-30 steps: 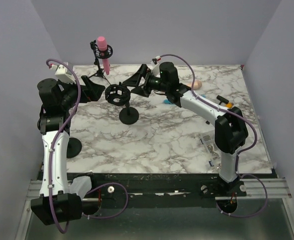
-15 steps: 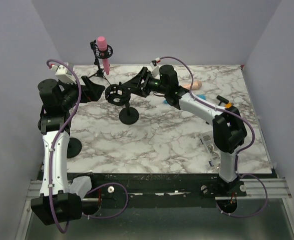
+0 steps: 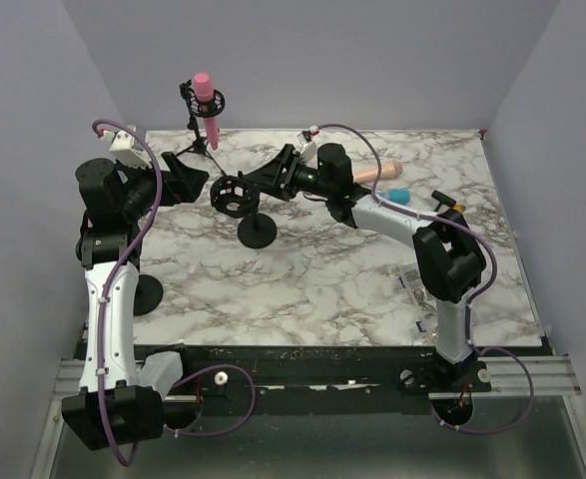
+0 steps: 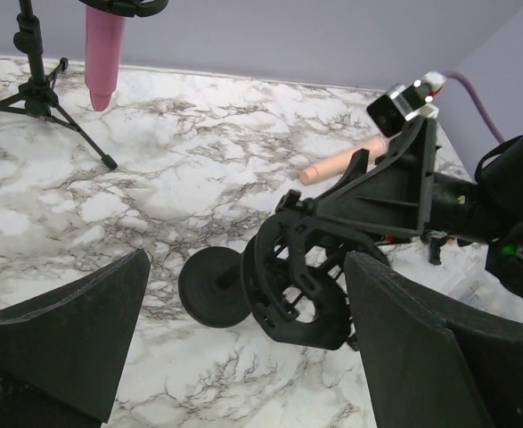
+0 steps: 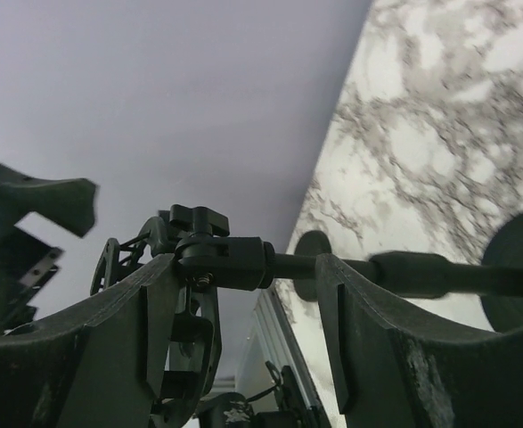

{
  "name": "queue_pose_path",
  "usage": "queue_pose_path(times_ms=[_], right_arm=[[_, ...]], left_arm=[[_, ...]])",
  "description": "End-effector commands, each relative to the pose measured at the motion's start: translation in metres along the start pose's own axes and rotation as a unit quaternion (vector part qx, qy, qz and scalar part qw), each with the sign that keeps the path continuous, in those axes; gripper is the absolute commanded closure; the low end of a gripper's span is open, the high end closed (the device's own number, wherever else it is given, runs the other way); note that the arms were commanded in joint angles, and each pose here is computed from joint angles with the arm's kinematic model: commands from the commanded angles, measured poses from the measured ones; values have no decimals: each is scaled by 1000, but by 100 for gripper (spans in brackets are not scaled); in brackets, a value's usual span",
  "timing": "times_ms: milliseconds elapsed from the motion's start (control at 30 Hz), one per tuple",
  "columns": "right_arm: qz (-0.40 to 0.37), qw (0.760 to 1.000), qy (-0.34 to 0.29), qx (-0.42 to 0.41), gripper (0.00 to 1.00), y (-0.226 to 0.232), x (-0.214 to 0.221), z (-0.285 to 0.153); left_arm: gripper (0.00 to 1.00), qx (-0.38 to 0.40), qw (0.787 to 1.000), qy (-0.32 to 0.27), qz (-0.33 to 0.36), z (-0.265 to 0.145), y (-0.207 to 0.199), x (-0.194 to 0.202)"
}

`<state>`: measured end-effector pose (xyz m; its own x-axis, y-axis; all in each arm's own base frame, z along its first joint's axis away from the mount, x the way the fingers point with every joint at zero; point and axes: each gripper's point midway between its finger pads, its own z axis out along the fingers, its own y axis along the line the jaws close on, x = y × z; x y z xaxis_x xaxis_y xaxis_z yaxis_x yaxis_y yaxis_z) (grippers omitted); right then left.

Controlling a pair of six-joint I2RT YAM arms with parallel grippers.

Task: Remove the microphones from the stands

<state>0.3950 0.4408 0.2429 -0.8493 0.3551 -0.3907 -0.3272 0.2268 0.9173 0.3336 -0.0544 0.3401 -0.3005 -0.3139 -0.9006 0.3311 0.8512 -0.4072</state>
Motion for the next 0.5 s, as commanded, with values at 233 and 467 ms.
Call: queue_pose_path(times_ms=[233,467], right_arm=[[70,976,80,190,32,-168,80,-12],[27,983,97,152,18,-128,64,-4]], left_arm=[[8,3,1000,-10,10,-1,-1,-2],[8,30,1000,-2,6,4,-7,2]])
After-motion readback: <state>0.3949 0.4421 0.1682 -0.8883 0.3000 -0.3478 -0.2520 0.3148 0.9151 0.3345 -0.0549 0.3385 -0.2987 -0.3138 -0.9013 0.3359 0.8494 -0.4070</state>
